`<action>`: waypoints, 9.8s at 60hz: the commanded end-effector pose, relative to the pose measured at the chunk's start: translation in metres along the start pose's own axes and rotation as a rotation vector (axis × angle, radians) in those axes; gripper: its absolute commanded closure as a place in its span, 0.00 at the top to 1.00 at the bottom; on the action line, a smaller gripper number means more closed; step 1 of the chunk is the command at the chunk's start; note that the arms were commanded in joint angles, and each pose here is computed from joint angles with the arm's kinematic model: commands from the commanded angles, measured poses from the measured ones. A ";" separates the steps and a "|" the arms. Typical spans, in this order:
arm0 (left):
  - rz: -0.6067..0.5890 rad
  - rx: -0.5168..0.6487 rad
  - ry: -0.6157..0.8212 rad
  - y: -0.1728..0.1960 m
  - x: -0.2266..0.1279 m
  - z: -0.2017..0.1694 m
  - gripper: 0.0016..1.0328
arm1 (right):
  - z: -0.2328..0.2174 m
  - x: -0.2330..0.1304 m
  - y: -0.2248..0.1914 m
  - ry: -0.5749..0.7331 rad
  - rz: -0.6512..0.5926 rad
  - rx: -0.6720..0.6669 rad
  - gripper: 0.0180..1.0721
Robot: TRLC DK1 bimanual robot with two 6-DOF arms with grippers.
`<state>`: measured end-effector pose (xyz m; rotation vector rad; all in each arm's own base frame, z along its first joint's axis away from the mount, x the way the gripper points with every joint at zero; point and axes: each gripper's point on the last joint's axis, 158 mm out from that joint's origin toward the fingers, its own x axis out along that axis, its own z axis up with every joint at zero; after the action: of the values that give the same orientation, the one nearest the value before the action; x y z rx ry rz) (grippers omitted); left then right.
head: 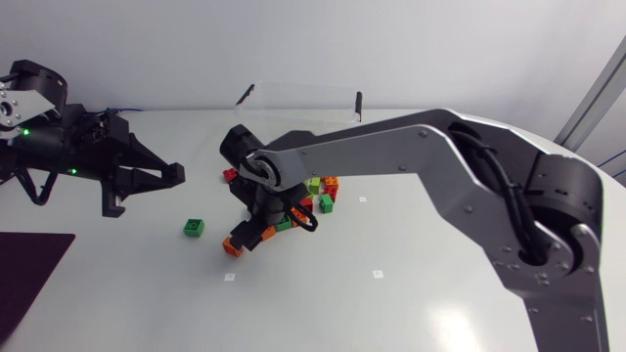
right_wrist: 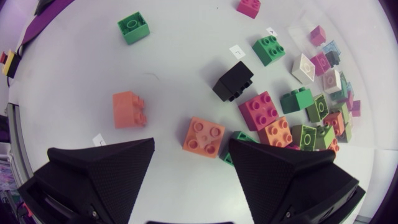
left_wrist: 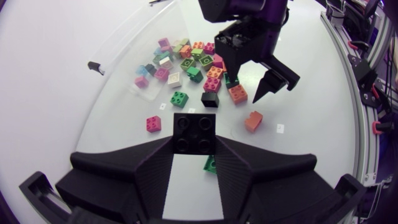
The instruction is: Place the duplo bricks in the container
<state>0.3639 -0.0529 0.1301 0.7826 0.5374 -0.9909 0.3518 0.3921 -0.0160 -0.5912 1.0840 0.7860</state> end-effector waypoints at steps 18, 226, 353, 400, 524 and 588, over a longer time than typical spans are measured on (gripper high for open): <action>0.167 -0.093 -0.090 0.047 -0.035 0.035 0.24 | -0.004 0.027 0.001 0.120 0.002 0.038 0.58; -0.241 0.275 0.175 -0.122 0.112 -0.016 0.94 | 0.092 -0.192 -0.279 -0.588 -0.283 0.417 0.82; -0.080 0.231 0.084 -0.036 0.048 0.066 0.27 | -0.064 0.003 -0.161 -0.021 -0.228 0.494 0.43; 0.185 -0.076 -0.146 0.098 0.087 0.148 0.27 | -0.090 -0.053 -0.166 -0.035 -0.236 0.484 0.26; 0.112 -0.320 0.044 0.126 0.170 -0.053 0.95 | 0.109 -0.172 -0.286 -0.636 -0.340 0.522 0.88; -0.254 -0.260 0.071 0.077 0.220 -0.068 0.38 | -0.039 -0.195 -0.194 -0.574 -0.284 0.450 0.90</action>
<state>0.5328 -0.0889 -0.0362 0.5197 0.8283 -1.0601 0.4497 0.1941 0.1723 -0.0847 0.5819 0.3781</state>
